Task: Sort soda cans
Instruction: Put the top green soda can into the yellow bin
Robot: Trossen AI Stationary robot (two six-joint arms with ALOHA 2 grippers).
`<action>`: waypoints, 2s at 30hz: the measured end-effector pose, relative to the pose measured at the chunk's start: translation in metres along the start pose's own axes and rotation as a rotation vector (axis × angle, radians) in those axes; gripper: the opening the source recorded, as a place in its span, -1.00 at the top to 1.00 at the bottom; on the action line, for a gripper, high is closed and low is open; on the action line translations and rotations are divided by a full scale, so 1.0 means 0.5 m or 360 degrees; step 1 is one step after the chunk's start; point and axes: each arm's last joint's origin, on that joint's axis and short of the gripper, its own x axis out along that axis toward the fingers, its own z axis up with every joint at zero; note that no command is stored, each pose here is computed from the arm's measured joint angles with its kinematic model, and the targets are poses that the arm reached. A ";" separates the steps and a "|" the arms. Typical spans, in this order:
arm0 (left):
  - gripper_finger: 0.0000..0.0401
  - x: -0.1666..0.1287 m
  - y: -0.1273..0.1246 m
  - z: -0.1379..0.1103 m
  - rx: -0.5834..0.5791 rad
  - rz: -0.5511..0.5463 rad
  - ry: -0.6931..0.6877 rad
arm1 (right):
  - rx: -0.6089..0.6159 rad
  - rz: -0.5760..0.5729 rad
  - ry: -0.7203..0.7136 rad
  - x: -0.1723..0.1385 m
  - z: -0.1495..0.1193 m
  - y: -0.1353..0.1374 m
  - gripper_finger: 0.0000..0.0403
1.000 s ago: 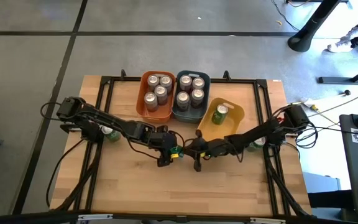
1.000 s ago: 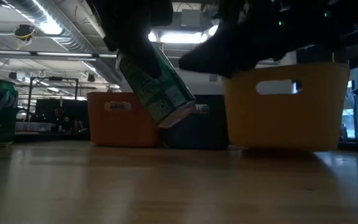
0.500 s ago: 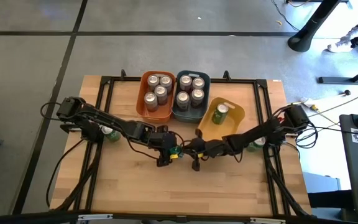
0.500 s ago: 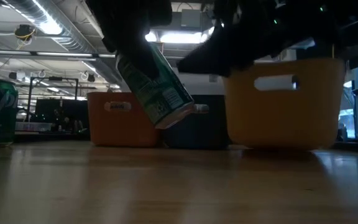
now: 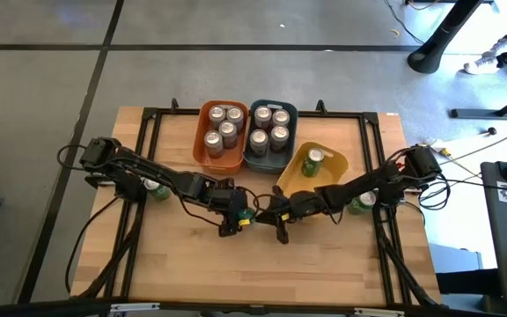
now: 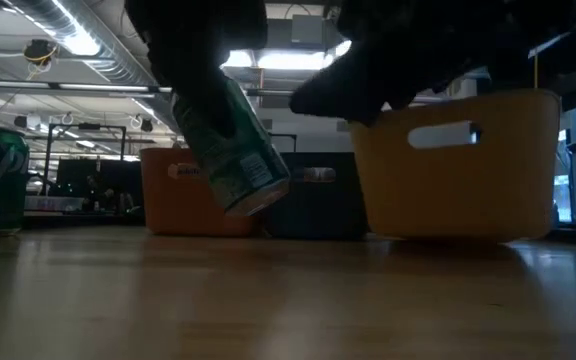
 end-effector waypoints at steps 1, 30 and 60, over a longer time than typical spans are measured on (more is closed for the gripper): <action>-0.47 0.000 0.000 -0.001 -0.0002 0.0002 0.0009 | 0.0003 -0.0024 0.0028 -0.001 -0.003 -0.001 0.82; -0.47 0.001 -0.002 -0.021 0.0000 0.0046 0.0112 | -0.0030 0.0079 -0.0098 -0.066 0.066 0.011 0.82; -0.47 -0.067 -0.008 -0.029 -0.0090 0.0036 0.0094 | 0.0198 -0.0347 0.0550 -0.045 -0.061 0.010 0.82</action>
